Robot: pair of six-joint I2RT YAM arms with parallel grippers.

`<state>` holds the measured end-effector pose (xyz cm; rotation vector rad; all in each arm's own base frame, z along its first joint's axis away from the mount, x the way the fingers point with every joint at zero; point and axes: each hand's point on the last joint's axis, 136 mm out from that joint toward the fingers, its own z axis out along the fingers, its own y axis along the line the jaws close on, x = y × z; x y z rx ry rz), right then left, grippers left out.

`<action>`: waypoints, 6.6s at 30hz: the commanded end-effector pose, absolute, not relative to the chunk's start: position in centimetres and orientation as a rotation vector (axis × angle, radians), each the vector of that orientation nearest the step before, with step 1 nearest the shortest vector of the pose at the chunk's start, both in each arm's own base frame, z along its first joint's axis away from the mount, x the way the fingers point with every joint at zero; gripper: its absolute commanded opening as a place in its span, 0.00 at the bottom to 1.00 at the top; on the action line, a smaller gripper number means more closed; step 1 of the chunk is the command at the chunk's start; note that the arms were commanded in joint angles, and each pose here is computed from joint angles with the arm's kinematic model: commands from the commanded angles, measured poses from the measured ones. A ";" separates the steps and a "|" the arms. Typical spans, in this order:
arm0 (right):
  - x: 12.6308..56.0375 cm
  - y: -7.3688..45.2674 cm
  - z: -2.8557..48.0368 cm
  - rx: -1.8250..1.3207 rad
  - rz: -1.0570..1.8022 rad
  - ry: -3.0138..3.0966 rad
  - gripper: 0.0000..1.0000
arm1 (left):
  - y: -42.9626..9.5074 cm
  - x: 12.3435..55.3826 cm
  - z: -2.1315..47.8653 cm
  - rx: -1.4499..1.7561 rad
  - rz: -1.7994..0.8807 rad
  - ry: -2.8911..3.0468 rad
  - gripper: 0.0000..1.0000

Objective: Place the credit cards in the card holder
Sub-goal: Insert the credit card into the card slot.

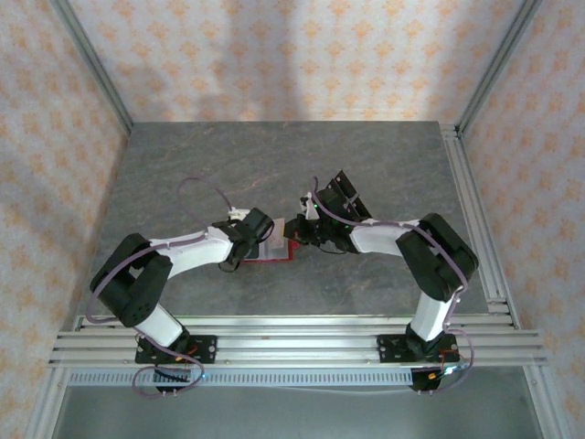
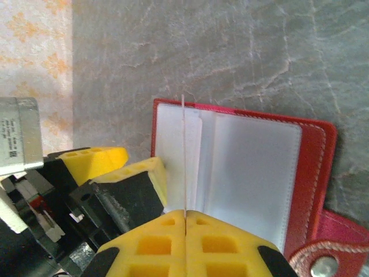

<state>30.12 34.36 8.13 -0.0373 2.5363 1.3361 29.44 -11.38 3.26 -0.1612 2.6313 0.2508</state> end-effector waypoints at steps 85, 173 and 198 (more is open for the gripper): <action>28.6 36.6 1.5 -0.015 1.457 2.666 0.00 | -5.3 28.9 4.1 -0.411 0.339 2.620 0.64; 29.9 41.1 4.2 -0.435 0.918 2.914 0.06 | -7.9 27.3 -1.9 -0.387 0.219 2.730 0.60; 30.3 37.7 3.0 -0.392 0.775 2.929 0.06 | -8.0 27.4 -1.8 -0.383 0.215 2.727 0.60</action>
